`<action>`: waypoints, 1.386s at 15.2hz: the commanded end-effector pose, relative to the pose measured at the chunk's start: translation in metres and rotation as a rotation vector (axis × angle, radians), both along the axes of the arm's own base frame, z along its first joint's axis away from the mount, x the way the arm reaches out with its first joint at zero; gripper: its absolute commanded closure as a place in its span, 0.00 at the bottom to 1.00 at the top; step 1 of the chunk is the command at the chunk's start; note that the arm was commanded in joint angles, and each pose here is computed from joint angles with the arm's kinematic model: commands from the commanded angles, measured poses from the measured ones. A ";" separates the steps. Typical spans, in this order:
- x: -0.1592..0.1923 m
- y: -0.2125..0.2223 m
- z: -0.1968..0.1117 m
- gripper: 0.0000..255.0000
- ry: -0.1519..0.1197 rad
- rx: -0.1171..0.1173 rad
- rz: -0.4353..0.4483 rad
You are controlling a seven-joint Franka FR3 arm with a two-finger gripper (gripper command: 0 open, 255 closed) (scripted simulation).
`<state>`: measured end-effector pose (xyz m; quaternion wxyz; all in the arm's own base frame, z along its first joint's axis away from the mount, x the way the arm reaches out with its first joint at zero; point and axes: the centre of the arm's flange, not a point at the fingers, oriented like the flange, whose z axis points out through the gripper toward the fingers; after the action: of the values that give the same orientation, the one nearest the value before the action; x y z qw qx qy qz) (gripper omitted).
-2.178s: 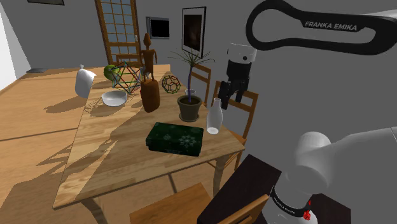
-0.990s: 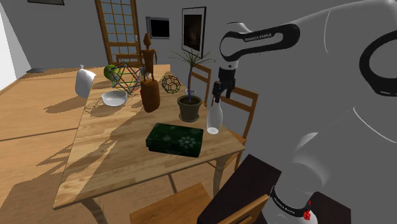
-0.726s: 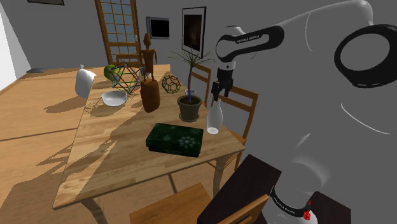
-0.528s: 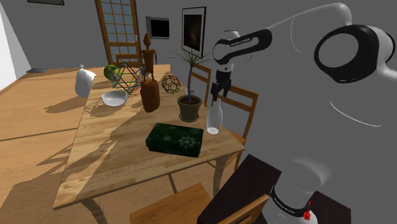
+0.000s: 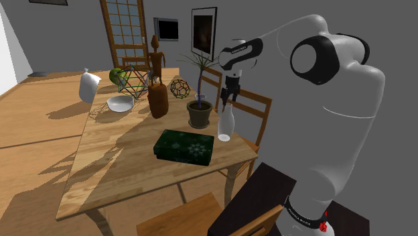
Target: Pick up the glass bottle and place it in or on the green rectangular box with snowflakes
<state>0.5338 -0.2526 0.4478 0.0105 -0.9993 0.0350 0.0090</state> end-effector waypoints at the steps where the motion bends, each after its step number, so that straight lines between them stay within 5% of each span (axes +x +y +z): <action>1: 0.005 -0.006 -0.010 0.00 0.000 0.000 0.001; 7: 0.005 -0.005 -0.044 0.00 0.000 0.000 0.001; 15: 0.005 -0.005 -0.044 0.00 0.000 0.000 0.001; 16: 0.005 -0.005 -0.044 1.00 0.000 0.000 0.001; 21: 0.005 -0.005 -0.044 1.00 0.000 0.000 0.001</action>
<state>0.5387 -0.2580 0.4037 0.0102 -0.9993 0.0344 0.0086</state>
